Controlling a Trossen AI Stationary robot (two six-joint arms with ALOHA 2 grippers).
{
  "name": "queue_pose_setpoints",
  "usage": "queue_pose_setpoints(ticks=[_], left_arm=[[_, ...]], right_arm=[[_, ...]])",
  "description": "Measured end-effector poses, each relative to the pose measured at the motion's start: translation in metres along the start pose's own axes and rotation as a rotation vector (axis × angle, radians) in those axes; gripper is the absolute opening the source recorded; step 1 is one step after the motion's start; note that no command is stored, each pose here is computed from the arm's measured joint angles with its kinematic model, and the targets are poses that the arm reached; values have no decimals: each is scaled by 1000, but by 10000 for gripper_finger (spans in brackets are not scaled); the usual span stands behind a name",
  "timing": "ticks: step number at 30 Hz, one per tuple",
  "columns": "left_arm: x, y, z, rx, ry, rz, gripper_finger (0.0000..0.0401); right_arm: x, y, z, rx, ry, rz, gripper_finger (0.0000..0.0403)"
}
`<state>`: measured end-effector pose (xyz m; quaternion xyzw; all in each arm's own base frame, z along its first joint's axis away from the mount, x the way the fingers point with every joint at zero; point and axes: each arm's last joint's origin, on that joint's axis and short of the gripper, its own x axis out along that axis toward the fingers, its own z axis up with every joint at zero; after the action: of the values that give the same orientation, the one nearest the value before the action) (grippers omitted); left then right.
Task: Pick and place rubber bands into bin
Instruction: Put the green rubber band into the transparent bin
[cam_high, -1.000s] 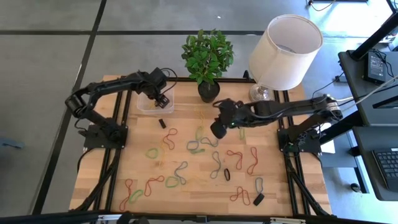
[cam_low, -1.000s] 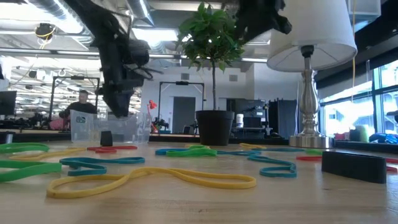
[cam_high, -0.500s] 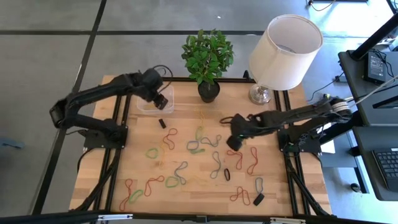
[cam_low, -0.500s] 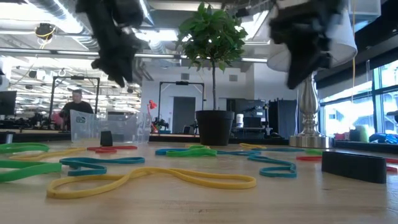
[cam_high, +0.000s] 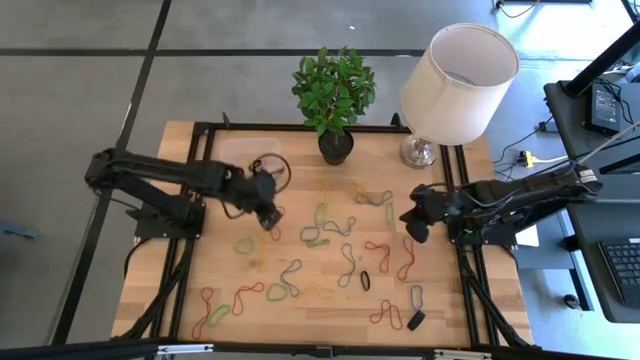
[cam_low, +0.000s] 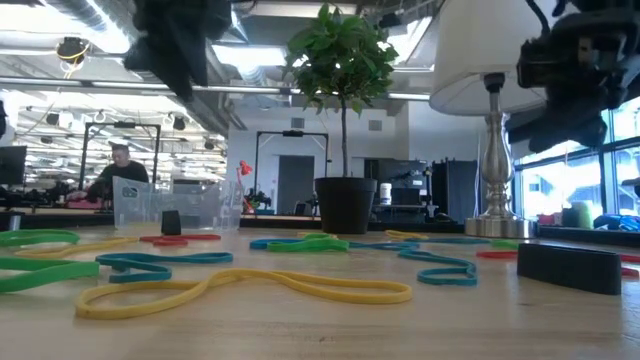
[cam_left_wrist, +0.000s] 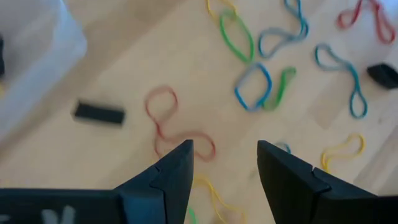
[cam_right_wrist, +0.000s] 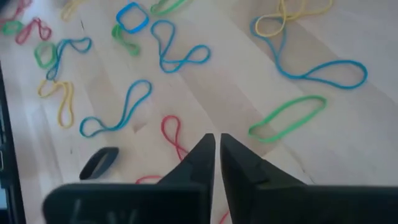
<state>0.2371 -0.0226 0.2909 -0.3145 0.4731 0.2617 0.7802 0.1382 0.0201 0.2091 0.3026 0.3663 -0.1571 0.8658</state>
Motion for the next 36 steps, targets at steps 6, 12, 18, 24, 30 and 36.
queue_pose_setpoints(ticks=[6,12,18,24,30,36], left_arm=[[5,-40,-28,-10,59,113,170],[27,-46,-50,21,225,259,160],[50,-42,-64,73,286,248,135],[71,-16,-83,41,346,271,125],[96,12,-93,-43,400,286,125],[115,34,-93,-120,396,312,122]], right_arm=[[3,-7,-3,-39,-27,4,32],[4,-4,0,-73,-52,38,32],[4,-4,1,-67,-53,46,32],[3,-1,2,-62,-47,93,32],[3,2,4,-59,-60,129,32],[2,4,6,-56,-80,152,32]])
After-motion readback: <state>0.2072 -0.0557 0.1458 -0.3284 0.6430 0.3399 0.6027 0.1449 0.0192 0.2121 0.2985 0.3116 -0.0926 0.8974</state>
